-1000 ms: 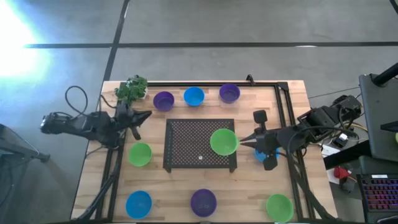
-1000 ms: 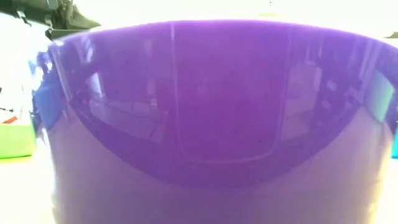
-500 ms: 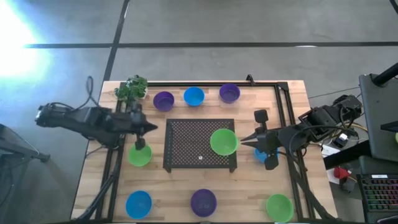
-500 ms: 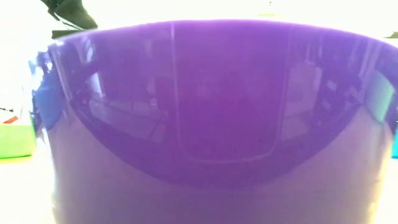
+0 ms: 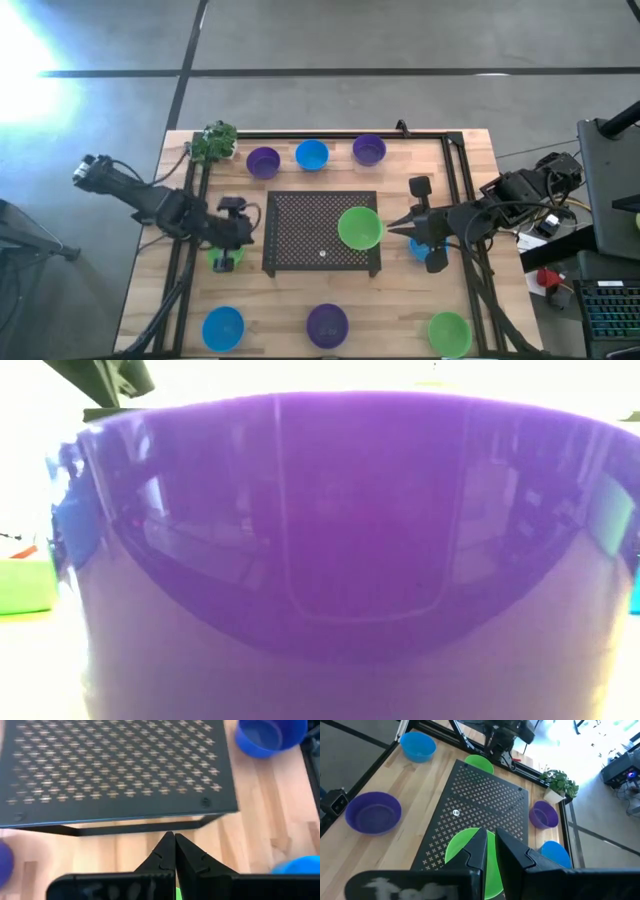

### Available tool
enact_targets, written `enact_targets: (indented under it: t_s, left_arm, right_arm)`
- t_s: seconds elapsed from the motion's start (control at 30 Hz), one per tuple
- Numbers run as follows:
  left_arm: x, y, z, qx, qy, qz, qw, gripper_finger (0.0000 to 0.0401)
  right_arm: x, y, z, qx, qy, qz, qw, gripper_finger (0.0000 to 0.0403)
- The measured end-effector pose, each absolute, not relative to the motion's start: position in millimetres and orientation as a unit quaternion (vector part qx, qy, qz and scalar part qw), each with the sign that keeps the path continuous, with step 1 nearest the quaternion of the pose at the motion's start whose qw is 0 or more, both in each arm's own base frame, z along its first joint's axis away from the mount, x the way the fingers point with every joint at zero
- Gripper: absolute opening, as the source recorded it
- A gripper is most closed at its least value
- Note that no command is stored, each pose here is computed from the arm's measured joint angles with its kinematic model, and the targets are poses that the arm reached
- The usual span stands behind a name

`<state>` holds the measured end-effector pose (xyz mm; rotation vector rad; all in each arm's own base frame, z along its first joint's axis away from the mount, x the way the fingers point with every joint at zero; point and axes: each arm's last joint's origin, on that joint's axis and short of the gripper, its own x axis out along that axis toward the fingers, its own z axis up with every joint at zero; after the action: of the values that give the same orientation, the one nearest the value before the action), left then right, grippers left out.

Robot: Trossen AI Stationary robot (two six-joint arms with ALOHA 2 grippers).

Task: Pick & Place Mini bowls
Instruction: Put the bottom left blue bowl on the shelf

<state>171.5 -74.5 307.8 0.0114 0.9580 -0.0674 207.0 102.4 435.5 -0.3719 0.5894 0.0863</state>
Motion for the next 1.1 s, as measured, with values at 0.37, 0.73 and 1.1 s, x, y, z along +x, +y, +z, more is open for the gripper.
enact_targets:
  t_s: [0.37, 0.73, 1.1]
  left_arm:
    - [161.2, -118.4, 295.1, -0.062, 0.497, -0.04, 0.865, 0.0]
    - [161.9, -172.0, 268.6, -0.119, 0.54, -0.042, 0.832, 0.0]
    - [163.0, -185.8, 261.7, -0.054, 0.589, -0.019, 0.806, 0.0]
  right_arm:
    - [207.1, 102.3, 435.5, -0.192, 0.288, 0.045, 0.937, 0.0034]
    - [207.1, 102.4, 435.6, -0.192, 0.288, 0.045, 0.937, 0.0034]
    - [207.5, 102.6, 436.0, -0.189, 0.285, 0.045, 0.939, 0.0034]
